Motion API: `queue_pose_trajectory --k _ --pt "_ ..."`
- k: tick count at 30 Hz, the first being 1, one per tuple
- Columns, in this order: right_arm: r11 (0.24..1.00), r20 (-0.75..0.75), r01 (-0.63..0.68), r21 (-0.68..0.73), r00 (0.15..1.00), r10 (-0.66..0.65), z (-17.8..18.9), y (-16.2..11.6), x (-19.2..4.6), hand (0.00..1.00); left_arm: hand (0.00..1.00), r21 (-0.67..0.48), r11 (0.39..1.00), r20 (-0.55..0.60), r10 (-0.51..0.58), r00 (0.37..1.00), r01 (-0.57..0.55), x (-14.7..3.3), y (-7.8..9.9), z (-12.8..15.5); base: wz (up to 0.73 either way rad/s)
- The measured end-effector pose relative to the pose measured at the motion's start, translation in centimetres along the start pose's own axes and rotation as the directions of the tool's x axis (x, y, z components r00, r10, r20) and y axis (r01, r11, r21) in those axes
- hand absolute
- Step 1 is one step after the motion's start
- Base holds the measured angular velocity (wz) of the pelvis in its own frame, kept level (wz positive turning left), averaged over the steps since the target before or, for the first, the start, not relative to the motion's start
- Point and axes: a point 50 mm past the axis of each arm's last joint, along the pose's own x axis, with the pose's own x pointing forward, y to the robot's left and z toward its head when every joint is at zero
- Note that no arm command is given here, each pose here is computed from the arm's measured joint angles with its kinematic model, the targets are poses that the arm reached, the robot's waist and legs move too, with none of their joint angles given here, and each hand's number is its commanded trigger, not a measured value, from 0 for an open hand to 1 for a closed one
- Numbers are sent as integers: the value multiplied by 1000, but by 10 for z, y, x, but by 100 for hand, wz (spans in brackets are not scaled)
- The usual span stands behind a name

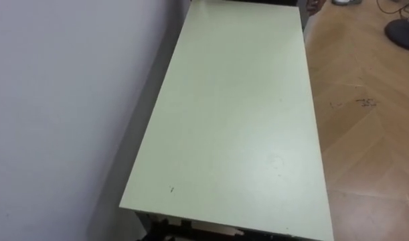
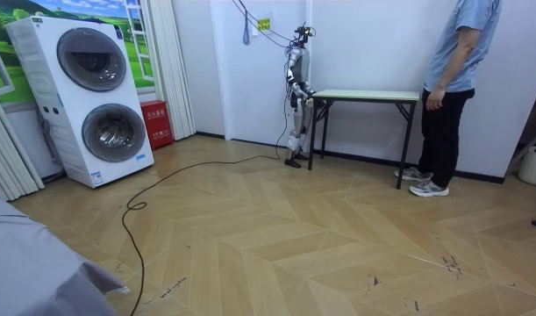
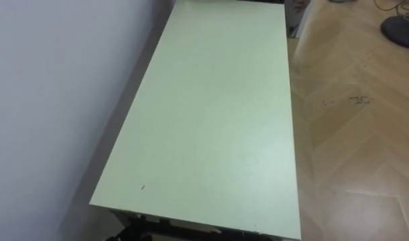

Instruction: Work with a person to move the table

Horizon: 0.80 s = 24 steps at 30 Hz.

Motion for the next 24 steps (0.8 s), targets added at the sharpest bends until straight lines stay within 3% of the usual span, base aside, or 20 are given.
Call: queue_pose_trajectory --k 4,7,15,20,24 --pt "995 -81 97 19 992 -95 -20 -6 -7 0 0 19 994 -46 113 993 -112 -8 11 -11 0" --pt "968 -153 239 72 962 -226 -42 -13 -13 0 0 -5 967 -101 252 962 -254 -15 22 -26 0" --pt "789 -286 573 221 812 -509 -84 -19 -25 0 0 -103 850 -144 502 853 -517 -19 32 -48 -4" --pt "674 -357 691 261 718 -597 -97 -21 -33 0 0 -85 811 -193 556 808 -578 -18 33 -55 -2" --pt "631 -389 732 257 676 -626 -101 -22 -34 0 0 -40 798 -240 577 781 -602 -17 34 -60 -7"
